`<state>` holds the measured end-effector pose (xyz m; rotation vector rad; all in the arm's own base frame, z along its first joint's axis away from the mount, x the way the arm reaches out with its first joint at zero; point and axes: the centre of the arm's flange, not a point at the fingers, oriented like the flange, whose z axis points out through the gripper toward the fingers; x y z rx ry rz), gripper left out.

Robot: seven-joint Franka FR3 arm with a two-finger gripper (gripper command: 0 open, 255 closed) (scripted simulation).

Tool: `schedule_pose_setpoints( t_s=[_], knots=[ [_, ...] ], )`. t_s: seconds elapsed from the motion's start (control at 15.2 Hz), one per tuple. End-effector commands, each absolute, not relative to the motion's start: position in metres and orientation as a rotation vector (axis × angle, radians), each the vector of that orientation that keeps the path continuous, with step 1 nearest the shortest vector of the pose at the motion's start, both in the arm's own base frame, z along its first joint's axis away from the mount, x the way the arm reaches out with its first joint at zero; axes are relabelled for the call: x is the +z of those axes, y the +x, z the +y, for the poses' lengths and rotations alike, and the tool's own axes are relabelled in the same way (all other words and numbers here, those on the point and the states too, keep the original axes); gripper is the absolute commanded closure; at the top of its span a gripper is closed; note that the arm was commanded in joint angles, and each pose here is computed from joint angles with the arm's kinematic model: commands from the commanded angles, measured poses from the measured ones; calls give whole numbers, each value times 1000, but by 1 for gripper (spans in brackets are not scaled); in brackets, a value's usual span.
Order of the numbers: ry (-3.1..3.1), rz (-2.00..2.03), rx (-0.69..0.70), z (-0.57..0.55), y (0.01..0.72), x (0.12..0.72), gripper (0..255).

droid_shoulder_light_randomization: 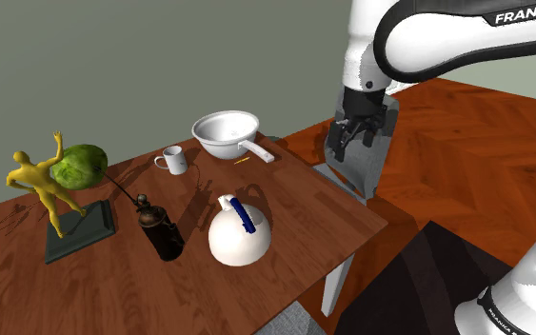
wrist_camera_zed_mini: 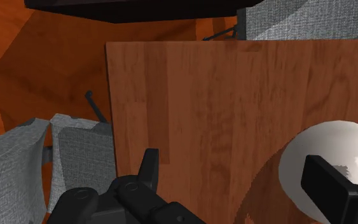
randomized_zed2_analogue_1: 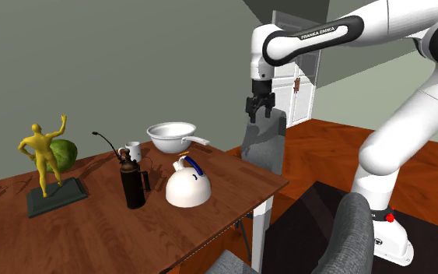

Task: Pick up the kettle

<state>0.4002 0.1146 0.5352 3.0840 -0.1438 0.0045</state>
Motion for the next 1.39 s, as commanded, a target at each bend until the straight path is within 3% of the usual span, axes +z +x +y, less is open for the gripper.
schedule_pose_setpoints(
  t_s=[0.0,1.32],
  knots=[
    [3085,-139,2,135,415,526,0],
    [3084,-83,-29,334,564,430,0]
  ],
)
